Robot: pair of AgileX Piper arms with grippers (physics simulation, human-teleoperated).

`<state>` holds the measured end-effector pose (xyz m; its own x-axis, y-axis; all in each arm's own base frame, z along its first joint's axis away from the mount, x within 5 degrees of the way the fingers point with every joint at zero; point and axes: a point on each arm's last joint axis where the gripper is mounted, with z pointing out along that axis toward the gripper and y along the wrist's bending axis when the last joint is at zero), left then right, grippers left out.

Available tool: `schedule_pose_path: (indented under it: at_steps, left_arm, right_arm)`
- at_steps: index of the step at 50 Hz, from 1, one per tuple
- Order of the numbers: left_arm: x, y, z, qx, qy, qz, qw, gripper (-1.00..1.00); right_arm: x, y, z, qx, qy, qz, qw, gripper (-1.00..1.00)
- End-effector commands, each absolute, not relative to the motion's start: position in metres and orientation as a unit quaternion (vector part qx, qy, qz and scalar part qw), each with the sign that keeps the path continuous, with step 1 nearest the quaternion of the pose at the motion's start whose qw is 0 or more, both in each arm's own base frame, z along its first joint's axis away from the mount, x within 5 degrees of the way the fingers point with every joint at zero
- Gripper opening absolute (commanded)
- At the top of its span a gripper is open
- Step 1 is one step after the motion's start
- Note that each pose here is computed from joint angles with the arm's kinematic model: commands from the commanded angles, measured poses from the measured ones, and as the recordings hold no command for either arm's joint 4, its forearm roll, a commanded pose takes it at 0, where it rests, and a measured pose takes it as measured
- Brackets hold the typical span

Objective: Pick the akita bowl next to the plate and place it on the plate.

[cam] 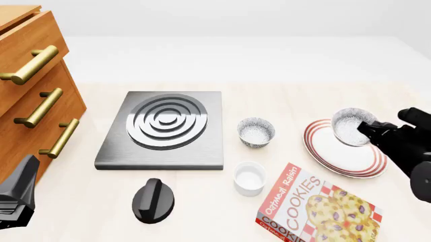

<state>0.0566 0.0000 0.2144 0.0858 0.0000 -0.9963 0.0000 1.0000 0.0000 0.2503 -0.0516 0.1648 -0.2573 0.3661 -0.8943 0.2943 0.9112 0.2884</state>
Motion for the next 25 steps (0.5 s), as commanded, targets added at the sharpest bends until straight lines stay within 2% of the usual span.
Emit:
schedule_pose_path:
  at_steps: [1, 25]
  left_arm:
    - [0.057, 0.000, 0.214, 0.000, 0.676, 0.000, 0.737, 1.00]
    - [0.057, 0.000, 0.214, 0.000, 0.676, 0.000, 0.737, 1.00]
  right_arm:
    - [0.254, -0.053, 0.160, 0.209, 0.794, 0.029, 0.570, -1.00]
    - [0.257, -0.055, 0.150, 0.206, 0.801, 0.023, 0.561, -1.00]
